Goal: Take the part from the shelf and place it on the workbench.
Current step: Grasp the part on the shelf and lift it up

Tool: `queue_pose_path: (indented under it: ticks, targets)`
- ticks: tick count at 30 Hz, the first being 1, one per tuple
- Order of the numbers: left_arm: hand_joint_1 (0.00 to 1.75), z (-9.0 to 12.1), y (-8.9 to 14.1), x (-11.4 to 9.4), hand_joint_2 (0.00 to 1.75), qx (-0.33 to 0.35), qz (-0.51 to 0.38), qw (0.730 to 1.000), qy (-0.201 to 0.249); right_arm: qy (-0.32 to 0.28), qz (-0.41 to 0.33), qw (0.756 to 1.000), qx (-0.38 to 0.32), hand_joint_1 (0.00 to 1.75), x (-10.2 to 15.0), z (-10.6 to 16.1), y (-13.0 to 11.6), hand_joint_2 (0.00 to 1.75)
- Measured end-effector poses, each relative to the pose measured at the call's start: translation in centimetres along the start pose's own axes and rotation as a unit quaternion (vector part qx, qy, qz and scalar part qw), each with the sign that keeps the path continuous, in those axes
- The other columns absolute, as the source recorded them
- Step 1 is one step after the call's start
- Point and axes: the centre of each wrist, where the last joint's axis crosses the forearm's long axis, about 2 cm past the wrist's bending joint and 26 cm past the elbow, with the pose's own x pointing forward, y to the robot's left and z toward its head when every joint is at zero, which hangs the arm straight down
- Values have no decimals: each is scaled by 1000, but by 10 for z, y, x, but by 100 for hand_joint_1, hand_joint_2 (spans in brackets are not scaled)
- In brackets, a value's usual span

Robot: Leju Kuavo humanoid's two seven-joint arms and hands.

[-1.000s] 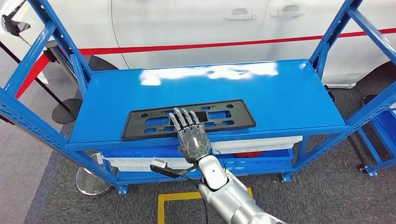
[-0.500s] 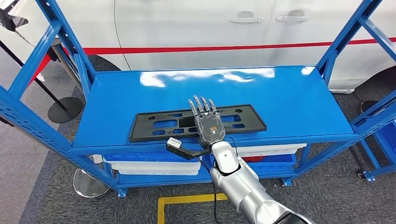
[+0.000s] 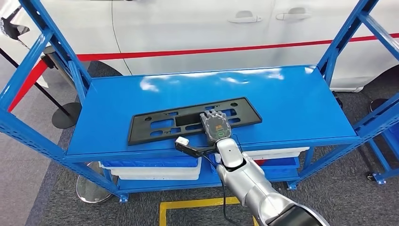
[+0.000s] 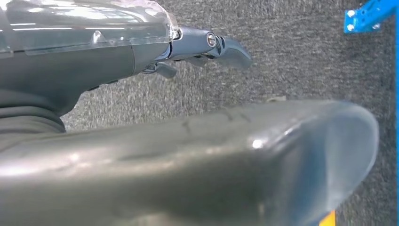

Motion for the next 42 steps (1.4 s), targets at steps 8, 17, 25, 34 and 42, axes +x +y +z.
queue_pose_path:
  ticks: [8,17,25,34,42]
  targets:
    - [0,0,1,0,0,1,-1,1000,0,1,5,1000,12,175,-2,-1,1,175]
    - [0,0,2,-1,0,19,5,1000,7,-16,-67,997,-29,175,-6,3,3,175]
    - [0,3,-1,-4,0,46,37,998,17,-26,-489,849,-198,175,-6,-1,-73,175]
    - [0,7,1,-11,0,72,61,995,33,-126,-640,650,-391,175,-59,67,-154,175]
    - [0,5,2,-8,0,93,81,991,41,-158,-630,610,-454,175,-61,120,-159,175]
